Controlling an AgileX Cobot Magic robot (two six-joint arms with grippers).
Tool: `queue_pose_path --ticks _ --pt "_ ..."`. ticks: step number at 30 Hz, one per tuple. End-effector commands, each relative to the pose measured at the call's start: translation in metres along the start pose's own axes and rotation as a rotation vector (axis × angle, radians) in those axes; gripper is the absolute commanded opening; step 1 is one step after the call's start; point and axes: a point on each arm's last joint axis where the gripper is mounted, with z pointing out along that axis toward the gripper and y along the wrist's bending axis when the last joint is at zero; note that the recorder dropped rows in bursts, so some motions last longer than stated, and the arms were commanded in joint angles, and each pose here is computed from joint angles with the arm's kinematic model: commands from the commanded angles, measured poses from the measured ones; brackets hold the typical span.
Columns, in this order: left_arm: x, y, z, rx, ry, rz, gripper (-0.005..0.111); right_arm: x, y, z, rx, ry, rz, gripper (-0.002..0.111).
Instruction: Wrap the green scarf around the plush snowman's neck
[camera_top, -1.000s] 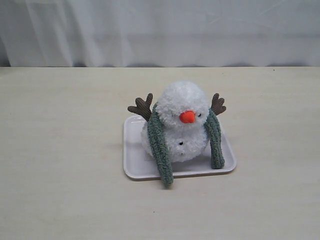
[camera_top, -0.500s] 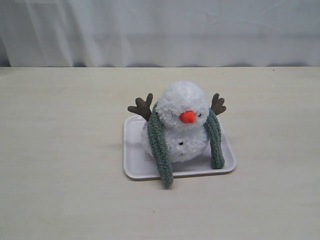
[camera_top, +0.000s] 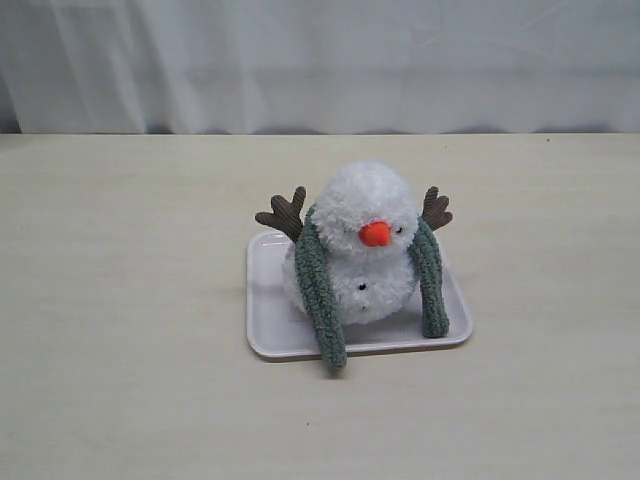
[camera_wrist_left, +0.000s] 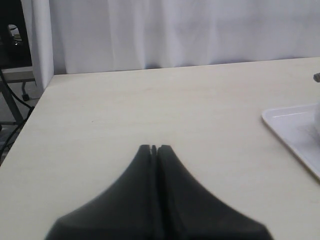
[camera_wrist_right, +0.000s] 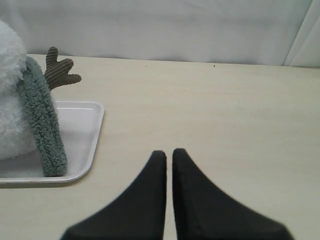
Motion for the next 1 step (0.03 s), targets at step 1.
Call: queue_pose_path --ticks 1 --pt "0.0001 -0.0002 0.0002 0.001 -0.009 -0.006 0.000 0.0008 -0.0003 -0.0001 0.005 0.000 -0.006 0.004"
